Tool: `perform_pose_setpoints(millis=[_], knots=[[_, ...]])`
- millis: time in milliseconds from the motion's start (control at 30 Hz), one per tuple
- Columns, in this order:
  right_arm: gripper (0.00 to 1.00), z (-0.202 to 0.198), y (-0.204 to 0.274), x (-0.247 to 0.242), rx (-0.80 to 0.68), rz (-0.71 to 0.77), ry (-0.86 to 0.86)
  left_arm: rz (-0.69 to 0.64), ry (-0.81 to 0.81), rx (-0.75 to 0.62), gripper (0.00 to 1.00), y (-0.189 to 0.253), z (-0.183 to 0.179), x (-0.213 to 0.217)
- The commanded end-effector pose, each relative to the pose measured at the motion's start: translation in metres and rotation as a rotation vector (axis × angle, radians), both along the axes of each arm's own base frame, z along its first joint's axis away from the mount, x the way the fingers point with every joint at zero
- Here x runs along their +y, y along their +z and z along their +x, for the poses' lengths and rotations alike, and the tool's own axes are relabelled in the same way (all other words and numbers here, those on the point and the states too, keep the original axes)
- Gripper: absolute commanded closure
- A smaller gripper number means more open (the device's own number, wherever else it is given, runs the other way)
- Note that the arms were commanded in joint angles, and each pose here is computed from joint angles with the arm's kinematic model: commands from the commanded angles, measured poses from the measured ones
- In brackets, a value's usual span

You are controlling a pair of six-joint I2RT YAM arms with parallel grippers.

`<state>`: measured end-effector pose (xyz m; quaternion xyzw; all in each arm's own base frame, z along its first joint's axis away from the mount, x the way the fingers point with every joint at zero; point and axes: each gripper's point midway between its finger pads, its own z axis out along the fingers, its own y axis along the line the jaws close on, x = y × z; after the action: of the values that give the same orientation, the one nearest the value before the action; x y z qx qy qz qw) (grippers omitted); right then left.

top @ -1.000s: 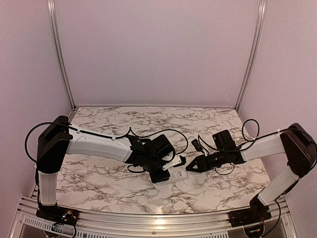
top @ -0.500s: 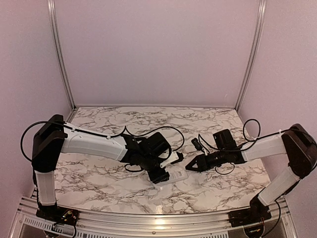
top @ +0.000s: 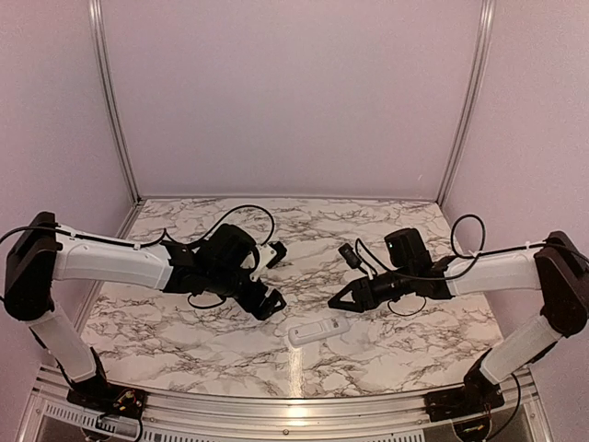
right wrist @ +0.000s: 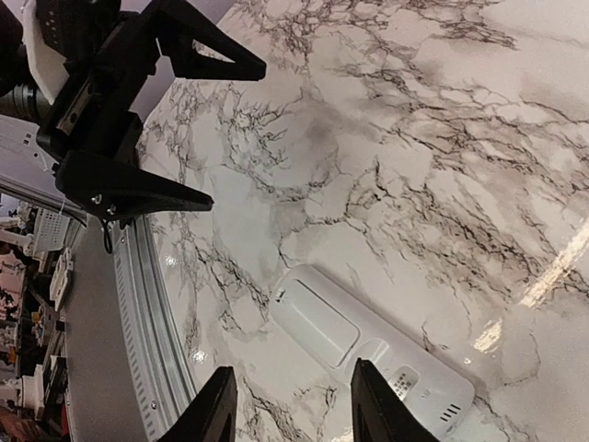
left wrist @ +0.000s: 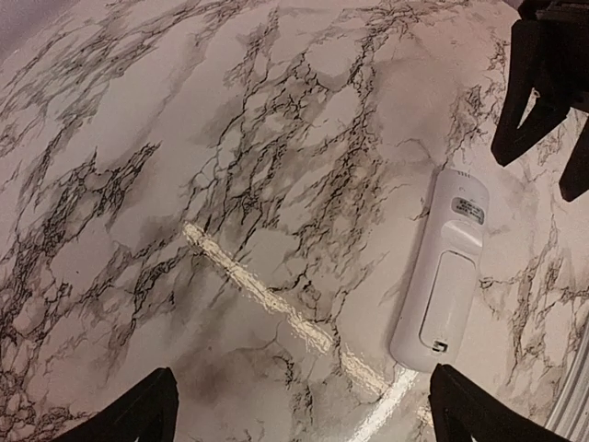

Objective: Load the batteries into the remote control
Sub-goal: Press the battery cover on the remote control without the battery cover.

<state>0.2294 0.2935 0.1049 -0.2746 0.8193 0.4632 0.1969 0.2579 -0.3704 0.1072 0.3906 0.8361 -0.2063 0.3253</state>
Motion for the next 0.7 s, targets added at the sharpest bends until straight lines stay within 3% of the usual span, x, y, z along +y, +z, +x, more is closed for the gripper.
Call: perform_pose_setpoints(millis=[0,200,667], knots=[[0.59,-0.001,0.01,0.018,-0.021,0.009,0.043,-0.012,0.076,0.035,0.01,-0.01,0.006,0.001],[0.59,0.0,0.006,0.018,-0.004,0.0,0.03,-0.017,0.037,0.072,0.01,-0.021,0.001,-0.015],[0.59,0.012,0.003,-0.004,0.025,0.01,-0.037,0.122,-0.06,0.065,0.01,-0.05,-0.013,-0.042]])
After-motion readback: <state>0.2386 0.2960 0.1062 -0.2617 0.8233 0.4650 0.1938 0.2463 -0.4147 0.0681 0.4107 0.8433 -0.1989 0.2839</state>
